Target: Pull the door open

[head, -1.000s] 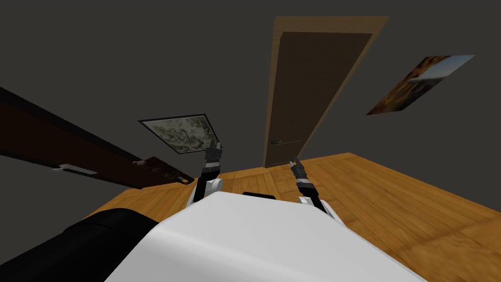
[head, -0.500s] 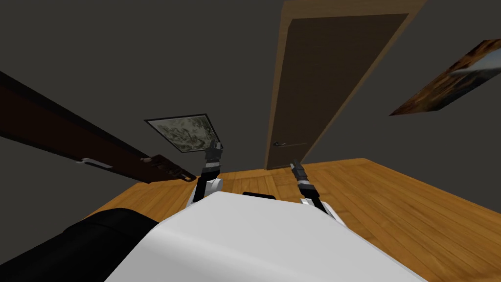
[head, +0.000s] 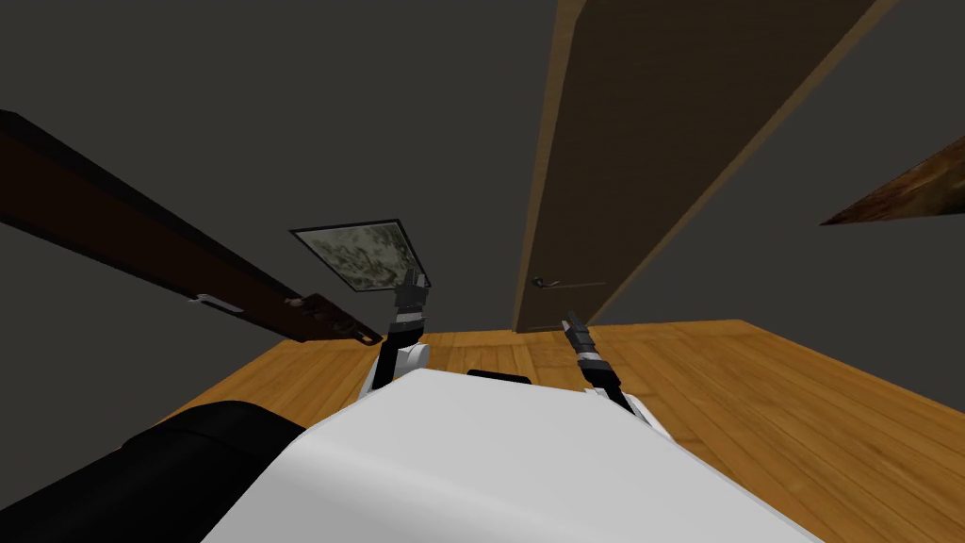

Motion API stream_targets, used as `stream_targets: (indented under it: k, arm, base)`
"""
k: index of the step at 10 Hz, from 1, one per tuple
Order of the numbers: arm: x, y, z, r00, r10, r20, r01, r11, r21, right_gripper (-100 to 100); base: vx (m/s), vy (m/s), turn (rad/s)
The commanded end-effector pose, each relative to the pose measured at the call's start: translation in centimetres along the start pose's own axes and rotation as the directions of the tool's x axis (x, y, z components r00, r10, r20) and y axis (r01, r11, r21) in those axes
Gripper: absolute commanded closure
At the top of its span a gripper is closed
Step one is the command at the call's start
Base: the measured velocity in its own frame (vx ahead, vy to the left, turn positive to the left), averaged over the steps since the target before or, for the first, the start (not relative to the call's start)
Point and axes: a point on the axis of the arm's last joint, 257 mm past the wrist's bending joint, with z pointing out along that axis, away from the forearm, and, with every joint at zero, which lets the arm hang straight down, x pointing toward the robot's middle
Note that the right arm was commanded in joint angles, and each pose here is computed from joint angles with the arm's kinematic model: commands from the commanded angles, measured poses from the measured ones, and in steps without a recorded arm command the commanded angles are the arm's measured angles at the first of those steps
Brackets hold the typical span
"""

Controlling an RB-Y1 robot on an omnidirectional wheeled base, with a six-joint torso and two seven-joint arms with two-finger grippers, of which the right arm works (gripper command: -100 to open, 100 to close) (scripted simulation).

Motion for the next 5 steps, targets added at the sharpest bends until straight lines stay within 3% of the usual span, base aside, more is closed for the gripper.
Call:
stream_targets:
  k: [1,5]
  arm:
    - [-0.4,-0.9,-0.33,1.000,0.001,0.000,-0.001,1.000,0.017,-100]
    - [-1.5,-2.8,-1.06,1.000,0.004,0.002,-0.004,0.998,0.055,-100]
  base:
    - [0.115,-0.023,0.090]
    - [0.082,-0.037,0.095]
